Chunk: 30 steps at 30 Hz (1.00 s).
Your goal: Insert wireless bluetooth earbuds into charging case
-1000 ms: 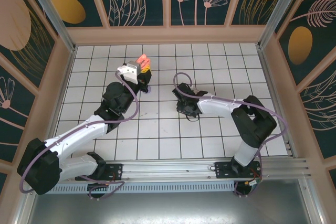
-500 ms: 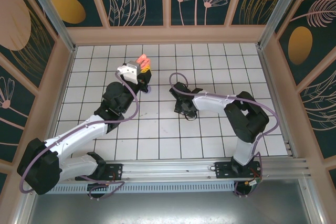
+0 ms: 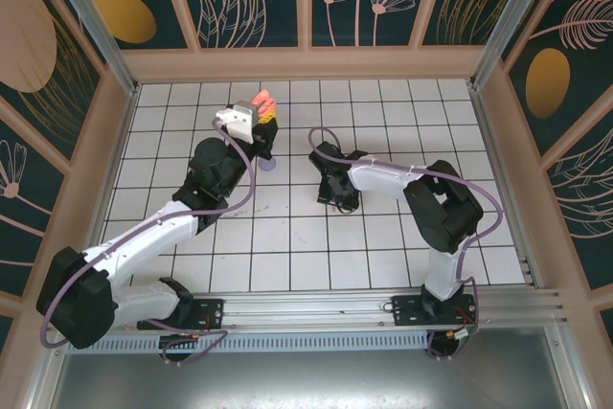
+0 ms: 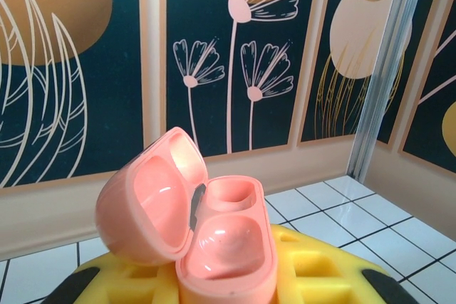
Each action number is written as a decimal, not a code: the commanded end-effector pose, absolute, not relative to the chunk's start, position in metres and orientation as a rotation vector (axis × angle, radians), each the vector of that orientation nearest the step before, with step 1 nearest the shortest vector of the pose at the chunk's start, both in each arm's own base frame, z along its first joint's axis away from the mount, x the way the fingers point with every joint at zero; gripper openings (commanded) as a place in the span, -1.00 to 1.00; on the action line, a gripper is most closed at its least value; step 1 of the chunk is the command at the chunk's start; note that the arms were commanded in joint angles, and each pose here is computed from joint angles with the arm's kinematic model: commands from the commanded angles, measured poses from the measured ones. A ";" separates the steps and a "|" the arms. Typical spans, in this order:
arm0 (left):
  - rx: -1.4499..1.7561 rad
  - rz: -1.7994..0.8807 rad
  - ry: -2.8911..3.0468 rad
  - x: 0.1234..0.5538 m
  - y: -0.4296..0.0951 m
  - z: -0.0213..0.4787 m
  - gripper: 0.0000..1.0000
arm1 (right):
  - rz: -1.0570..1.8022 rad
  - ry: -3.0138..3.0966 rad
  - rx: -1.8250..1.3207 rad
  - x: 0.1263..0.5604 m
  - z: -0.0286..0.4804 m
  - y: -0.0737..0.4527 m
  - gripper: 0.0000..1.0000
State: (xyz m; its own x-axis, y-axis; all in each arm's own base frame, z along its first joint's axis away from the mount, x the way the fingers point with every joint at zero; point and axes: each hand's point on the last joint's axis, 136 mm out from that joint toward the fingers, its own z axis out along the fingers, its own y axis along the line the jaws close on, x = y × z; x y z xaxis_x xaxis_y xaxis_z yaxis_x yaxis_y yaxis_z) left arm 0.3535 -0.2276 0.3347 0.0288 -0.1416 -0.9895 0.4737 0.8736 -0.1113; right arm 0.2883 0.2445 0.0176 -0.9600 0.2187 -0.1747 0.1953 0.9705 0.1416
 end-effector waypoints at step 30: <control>0.314 -0.552 1.500 0.380 -0.247 0.317 -1.00 | 0.093 3.010 0.307 0.270 0.014 0.236 -0.21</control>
State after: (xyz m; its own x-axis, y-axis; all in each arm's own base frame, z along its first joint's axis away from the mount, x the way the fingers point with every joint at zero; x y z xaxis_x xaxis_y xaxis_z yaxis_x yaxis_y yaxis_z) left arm 0.3769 -0.2456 0.2980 -0.0577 -0.1025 -0.9931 0.5114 0.8513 -0.1176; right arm 0.2863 0.2413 0.0164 -0.9649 0.2143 -0.1517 0.1990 0.9738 0.1101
